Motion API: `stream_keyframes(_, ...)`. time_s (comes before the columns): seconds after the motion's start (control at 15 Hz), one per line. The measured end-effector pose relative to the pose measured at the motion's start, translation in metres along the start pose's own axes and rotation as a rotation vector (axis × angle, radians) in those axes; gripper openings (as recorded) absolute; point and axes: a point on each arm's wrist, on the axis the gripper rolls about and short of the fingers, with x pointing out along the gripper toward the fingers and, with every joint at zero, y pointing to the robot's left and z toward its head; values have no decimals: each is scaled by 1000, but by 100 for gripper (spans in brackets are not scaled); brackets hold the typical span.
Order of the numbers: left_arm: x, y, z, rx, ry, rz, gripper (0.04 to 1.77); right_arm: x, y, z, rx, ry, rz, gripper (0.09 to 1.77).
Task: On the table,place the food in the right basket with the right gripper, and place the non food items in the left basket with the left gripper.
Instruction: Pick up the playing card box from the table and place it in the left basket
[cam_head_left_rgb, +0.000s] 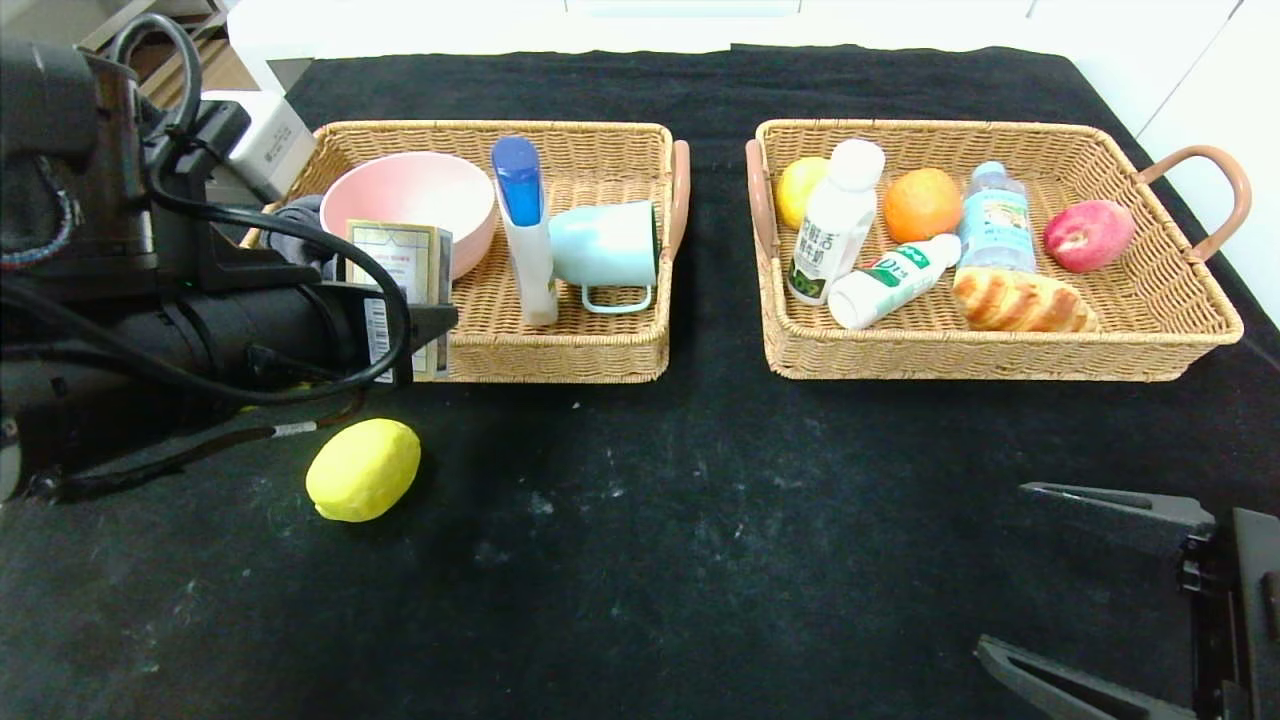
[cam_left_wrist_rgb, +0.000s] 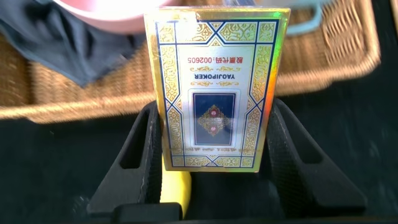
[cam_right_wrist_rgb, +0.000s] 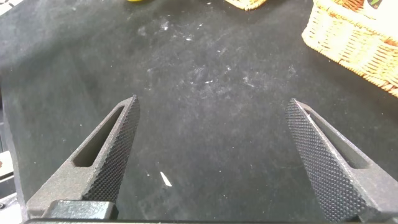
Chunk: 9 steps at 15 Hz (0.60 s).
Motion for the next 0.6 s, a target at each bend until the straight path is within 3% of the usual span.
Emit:
stream_keyframes(0.27,22,13,15,-45,-89,68,102,0,0,0,-1,0,0,171)
stream_keyframes(0.6,52,15,25,-81,-182,105,102,0,0,0,-5,1,1,171)
